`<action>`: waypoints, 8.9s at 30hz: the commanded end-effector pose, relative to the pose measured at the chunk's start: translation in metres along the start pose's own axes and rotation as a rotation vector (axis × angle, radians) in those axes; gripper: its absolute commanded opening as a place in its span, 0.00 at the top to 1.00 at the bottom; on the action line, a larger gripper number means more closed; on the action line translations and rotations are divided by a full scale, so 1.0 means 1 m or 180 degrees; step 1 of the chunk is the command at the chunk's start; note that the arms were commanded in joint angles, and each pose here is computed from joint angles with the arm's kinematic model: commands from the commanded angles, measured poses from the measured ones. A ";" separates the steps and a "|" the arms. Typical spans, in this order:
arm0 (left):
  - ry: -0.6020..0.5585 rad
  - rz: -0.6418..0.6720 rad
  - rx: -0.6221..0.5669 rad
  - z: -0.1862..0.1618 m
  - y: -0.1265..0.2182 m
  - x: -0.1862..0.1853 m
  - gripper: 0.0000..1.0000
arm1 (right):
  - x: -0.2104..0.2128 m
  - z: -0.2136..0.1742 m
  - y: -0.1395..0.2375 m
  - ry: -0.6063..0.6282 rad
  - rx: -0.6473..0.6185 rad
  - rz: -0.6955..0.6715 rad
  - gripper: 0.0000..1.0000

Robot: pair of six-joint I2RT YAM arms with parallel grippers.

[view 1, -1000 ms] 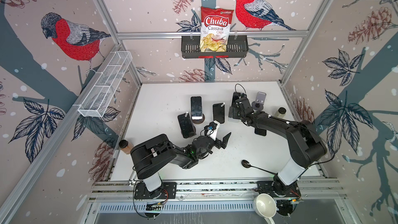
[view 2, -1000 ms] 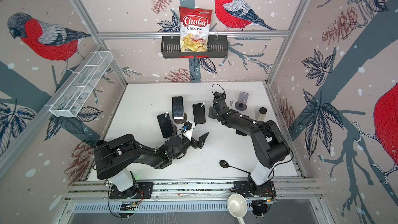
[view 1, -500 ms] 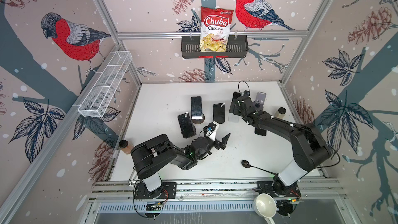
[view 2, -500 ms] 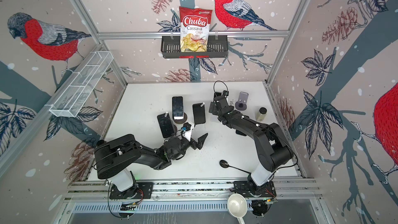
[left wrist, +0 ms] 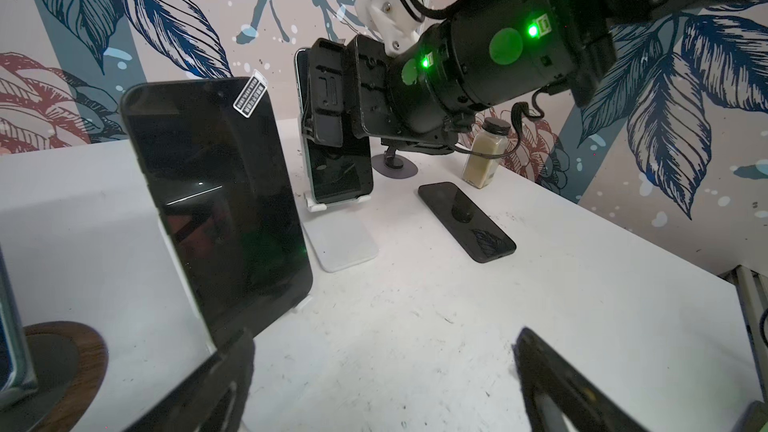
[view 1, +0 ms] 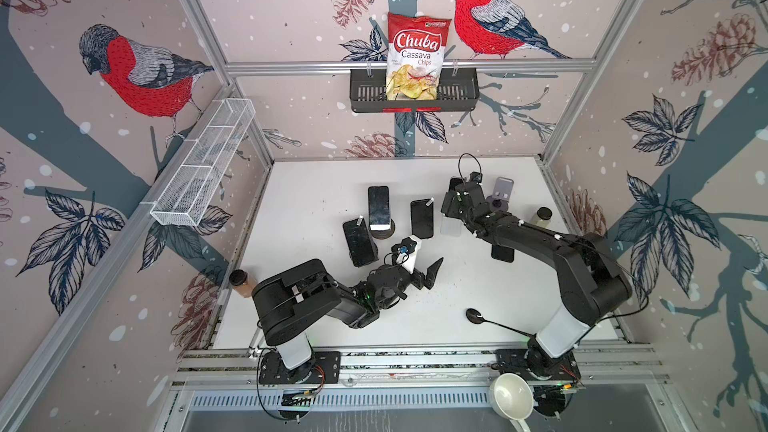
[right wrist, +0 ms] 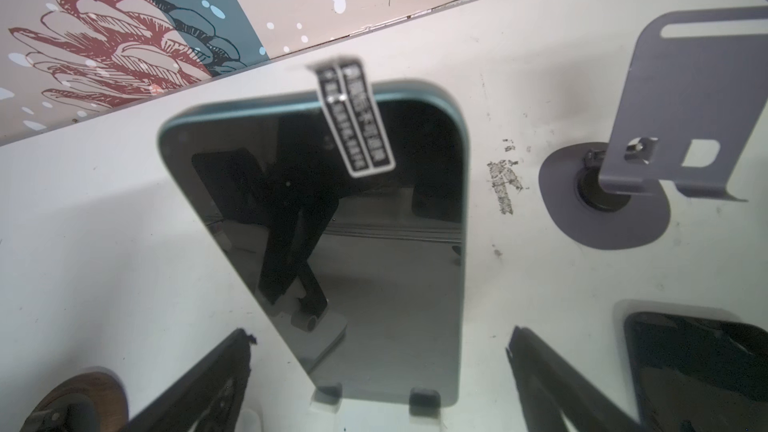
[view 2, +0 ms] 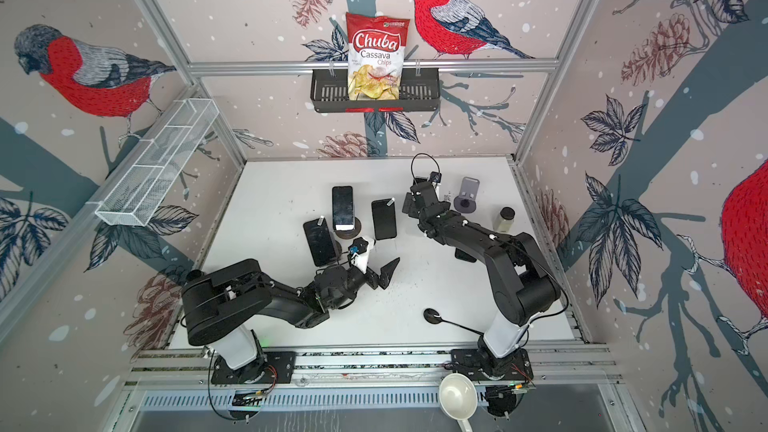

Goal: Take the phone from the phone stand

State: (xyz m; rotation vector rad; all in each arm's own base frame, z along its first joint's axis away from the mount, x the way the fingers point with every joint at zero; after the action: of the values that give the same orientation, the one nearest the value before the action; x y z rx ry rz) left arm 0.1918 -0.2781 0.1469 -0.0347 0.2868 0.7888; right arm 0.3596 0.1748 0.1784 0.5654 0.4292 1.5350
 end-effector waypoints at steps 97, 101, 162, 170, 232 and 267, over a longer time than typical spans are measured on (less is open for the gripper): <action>-0.0007 0.0038 -0.0091 0.003 0.000 0.004 0.04 | 0.011 0.028 0.004 -0.0030 -0.0516 -0.0183 0.27; -0.0004 0.0031 -0.0096 0.004 0.001 0.004 0.04 | 0.010 0.032 0.010 0.0000 -0.0544 -0.0166 0.27; -0.0135 -0.0012 0.0184 0.004 -0.019 -0.005 0.04 | -0.061 -0.062 0.045 0.0091 0.0849 0.0305 0.28; -0.0223 -0.0020 0.0248 0.005 -0.022 -0.011 0.04 | -0.072 -0.070 0.029 -0.0018 0.1087 0.0290 0.29; -0.0275 0.0185 0.0093 0.003 -0.003 0.000 0.04 | -0.077 -0.101 -0.024 0.0165 0.1921 -0.0467 0.19; -0.0200 0.0305 0.0078 0.005 -0.001 0.002 0.04 | -0.010 0.027 0.004 0.0199 0.0508 0.0147 0.01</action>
State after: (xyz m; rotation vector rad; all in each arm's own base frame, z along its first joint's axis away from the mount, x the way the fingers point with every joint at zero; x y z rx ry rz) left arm 0.1946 -0.2766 0.1452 0.0662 0.2390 0.8727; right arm 0.3620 0.1584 0.1991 0.6787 0.6188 1.5985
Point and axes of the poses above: each gripper's point midway between its finger pads, its own y axis back along the fingers, its own x axis along the line the jaws close on, z = x × y, the point moved 9 cm from there along y, back along the fingers, and after that the axes turned 6 degrees about y, right-handed, at the moved point
